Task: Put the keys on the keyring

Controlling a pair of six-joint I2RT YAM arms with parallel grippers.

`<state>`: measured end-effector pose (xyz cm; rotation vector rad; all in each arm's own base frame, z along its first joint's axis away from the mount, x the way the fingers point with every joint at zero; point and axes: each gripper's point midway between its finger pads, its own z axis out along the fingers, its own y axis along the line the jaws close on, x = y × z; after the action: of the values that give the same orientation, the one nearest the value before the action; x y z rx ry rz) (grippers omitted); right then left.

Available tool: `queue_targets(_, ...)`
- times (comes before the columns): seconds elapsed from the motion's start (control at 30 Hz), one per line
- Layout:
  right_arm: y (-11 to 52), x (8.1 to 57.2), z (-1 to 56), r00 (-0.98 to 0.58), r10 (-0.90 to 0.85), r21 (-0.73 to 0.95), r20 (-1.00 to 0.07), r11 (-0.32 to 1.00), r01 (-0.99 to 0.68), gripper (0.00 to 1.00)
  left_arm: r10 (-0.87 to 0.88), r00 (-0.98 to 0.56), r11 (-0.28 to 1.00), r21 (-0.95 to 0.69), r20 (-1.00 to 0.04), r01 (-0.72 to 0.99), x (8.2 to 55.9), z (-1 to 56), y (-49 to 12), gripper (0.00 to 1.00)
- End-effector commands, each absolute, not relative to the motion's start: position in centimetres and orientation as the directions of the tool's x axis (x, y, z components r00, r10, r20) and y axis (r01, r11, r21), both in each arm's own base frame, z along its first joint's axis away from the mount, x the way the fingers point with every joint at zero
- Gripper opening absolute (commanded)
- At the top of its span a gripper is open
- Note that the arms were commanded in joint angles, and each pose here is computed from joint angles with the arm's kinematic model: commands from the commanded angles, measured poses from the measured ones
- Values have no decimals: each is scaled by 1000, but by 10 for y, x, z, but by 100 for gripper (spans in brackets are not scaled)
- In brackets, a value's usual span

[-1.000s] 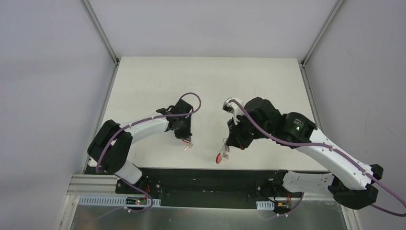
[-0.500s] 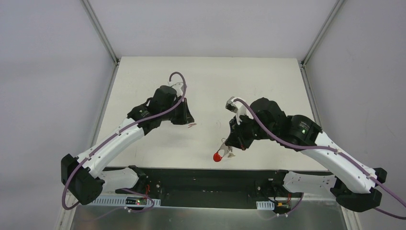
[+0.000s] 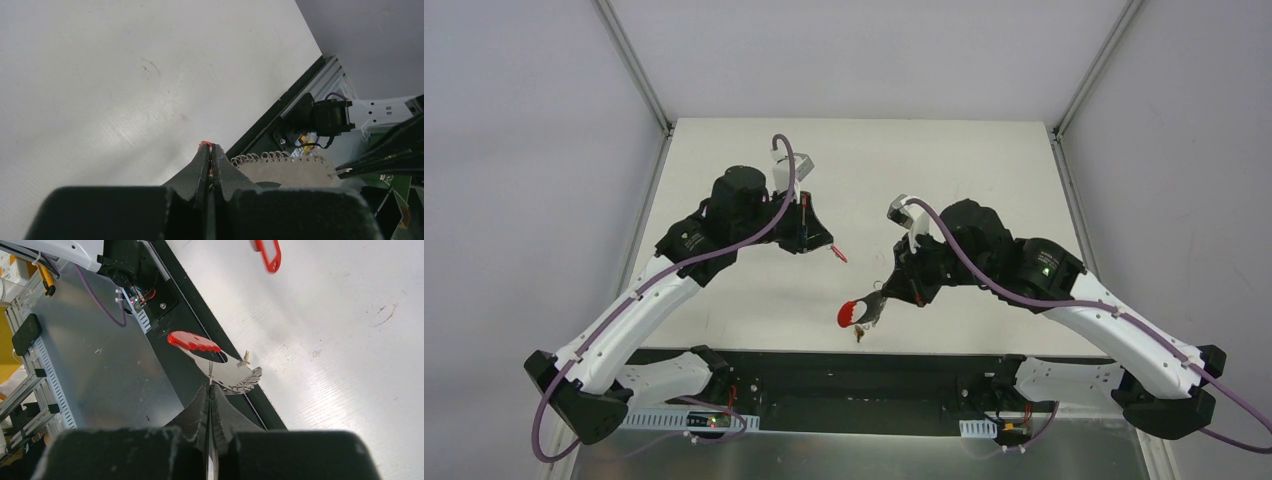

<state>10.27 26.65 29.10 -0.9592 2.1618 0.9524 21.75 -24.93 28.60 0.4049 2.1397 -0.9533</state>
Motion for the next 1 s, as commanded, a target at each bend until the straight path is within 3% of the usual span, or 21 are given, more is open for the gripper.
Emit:
queue_targets(0.0, 275, 114, 314, -496, -322, 327, -807, 456, -828, 0, 27, -565, 545, -462, -825, 700, 192, 331, -253, 0)
queue_targets(0.3, 276, 123, 328, -371, -321, 218, -871, 426, -878, 0, 51, -434, 306, -399, -900, 864, 142, 384, -254, 0)
queue_targets(0.67, 291, 126, 355, -189, -295, 70, -937, 370, -926, 0, 16, -324, 68, -322, -946, 944, 101, 421, -255, 0)
queue_targets(0.97, 310, 123, 384, -23, -239, -60, -971, 335, -940, 0, 14, -293, 18, -292, -956, 956, 94, 423, -255, 0)
